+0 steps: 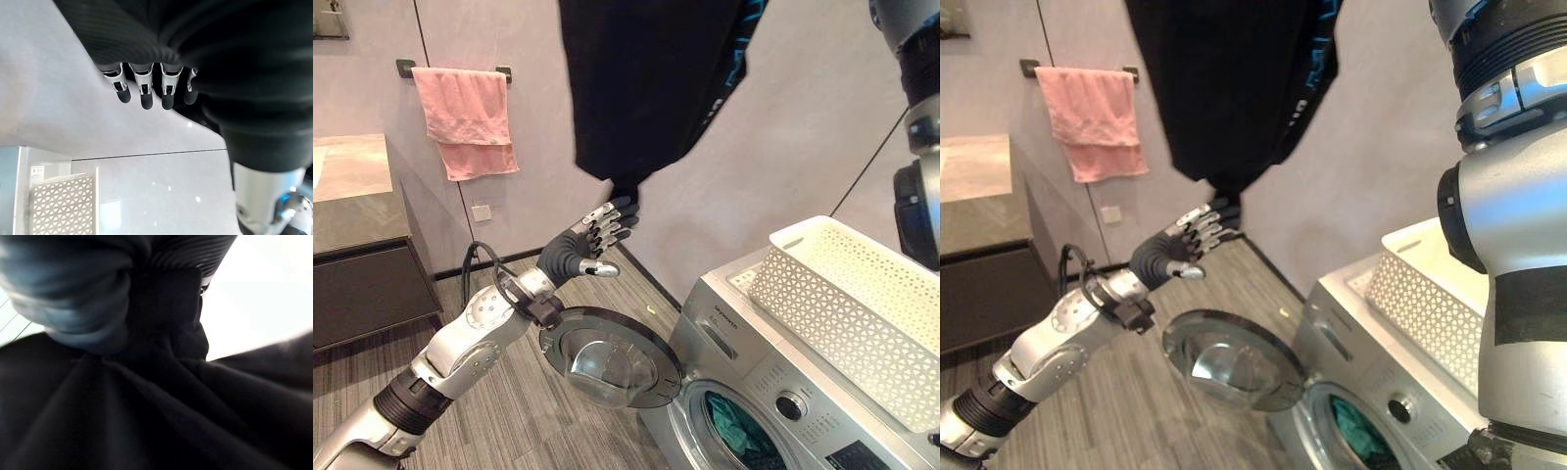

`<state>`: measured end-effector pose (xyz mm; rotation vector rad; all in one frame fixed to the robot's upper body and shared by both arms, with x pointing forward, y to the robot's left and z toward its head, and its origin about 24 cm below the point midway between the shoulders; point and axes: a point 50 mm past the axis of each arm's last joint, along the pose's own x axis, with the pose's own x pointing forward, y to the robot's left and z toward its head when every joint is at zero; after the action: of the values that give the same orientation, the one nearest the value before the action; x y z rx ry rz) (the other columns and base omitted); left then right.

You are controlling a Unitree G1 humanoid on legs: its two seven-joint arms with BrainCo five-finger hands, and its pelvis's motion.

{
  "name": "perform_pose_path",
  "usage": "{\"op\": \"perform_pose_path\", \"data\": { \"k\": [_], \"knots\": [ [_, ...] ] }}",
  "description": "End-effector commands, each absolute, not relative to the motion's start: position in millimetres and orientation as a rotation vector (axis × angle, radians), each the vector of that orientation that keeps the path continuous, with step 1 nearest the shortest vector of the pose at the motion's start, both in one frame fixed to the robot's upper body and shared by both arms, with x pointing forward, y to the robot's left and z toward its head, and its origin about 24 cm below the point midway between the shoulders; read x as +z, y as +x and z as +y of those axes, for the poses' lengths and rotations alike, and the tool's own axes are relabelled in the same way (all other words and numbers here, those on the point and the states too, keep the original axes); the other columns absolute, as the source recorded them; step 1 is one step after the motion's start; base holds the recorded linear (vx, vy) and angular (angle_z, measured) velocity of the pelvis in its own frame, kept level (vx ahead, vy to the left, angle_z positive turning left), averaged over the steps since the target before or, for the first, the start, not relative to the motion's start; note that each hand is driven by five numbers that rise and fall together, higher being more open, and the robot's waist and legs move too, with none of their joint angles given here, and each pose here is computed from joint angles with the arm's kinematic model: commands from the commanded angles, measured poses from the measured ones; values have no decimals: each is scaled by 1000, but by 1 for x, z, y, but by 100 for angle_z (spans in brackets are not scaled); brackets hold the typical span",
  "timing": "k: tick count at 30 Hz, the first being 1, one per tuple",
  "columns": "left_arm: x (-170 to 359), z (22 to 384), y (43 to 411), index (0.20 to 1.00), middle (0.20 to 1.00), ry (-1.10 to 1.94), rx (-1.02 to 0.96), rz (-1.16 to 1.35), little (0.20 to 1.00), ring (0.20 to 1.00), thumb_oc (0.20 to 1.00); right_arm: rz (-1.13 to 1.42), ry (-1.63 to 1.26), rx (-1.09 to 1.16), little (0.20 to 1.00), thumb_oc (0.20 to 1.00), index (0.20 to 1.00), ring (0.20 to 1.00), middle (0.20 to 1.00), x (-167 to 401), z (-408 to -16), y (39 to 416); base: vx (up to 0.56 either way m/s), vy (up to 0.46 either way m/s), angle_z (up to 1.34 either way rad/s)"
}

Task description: Grab the laundry basket,head to the washer,open it,put in the laundry and shut it.

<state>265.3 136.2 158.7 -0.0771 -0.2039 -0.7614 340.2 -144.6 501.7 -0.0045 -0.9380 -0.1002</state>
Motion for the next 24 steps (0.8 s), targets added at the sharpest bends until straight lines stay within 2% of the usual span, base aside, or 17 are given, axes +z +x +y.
{"op": "perform_pose_path", "data": {
  "k": [1, 11, 14, 19, 24],
  "knots": [
    [193, 131, 267, 1000, 1000, -48, -778, -384, 1000, 1000, 1000, -1052, 54, -90, 200, 200, 200, 200, 200, 535, -138, 314, 0, 0, 0],
    [214, 112, 259, 1000, 1000, -156, -866, -471, 1000, 1000, 1000, -942, 5, 7, 200, 200, 200, 200, 200, 493, -107, 345, 1, 0, -3],
    [226, 103, 252, 1000, 1000, -268, -937, -509, 1000, 1000, 1000, -909, -15, 132, 200, 200, 200, 200, 200, 463, -78, 353, -13, -10, -16],
    [230, 100, 244, 1000, 1000, -364, -990, -507, 1000, 1000, 1000, -926, -77, 262, 200, 200, 200, 200, 200, 439, -54, 349, -15, -10, -21],
    [228, 100, 239, 1000, 1000, -463, -1013, -493, 1000, 1000, 1000, -980, -198, 309, 200, 200, 200, 200, 200, 418, -56, 342, -13, 5, -17]
  ]
}}
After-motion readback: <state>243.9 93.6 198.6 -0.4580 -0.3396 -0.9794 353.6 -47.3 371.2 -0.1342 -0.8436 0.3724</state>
